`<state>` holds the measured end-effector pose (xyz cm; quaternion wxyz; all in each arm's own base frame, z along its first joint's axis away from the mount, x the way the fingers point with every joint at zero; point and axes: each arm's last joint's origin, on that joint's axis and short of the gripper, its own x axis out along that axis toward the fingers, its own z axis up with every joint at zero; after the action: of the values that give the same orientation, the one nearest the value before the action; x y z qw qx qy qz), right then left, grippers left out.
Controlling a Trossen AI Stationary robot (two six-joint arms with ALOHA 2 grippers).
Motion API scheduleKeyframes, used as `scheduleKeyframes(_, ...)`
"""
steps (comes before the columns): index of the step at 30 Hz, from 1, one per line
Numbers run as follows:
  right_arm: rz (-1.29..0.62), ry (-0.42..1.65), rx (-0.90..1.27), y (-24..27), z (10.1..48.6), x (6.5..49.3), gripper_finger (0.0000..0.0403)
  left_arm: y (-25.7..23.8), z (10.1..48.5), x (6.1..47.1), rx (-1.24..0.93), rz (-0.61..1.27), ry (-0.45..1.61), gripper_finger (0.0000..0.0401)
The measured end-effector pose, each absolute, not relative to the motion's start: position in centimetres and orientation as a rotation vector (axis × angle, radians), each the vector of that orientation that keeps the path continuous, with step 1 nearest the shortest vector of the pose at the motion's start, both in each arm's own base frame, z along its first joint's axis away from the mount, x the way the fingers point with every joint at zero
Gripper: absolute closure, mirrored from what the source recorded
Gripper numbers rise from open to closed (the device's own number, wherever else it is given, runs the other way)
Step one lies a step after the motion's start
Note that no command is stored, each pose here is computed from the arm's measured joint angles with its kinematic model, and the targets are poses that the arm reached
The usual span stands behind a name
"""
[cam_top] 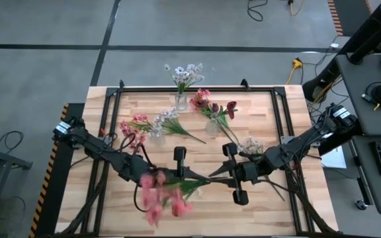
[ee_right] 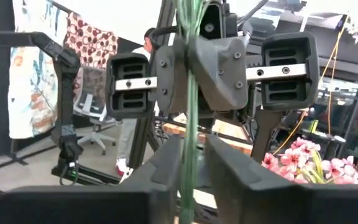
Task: Sort flowers into vase by color
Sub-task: Put the left pink flower into the bottom left transparent vase
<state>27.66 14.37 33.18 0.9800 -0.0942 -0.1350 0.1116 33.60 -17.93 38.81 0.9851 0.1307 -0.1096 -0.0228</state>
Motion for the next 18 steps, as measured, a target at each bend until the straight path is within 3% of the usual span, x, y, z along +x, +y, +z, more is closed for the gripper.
scheduleKeyframes(8, 0.079, -0.218, -0.161, 13.8, 33.3, 27.5, 0.0240, -17.8, 38.8, 33.0, 0.269, 0.040, -0.143, 0.0400)
scheduleKeyframes(18, -0.081, -0.102, -0.181, 13.4, 33.9, 27.7, 0.0196, -17.1, 39.0, 31.1, 0.246, 0.191, 0.015, 0.0401)
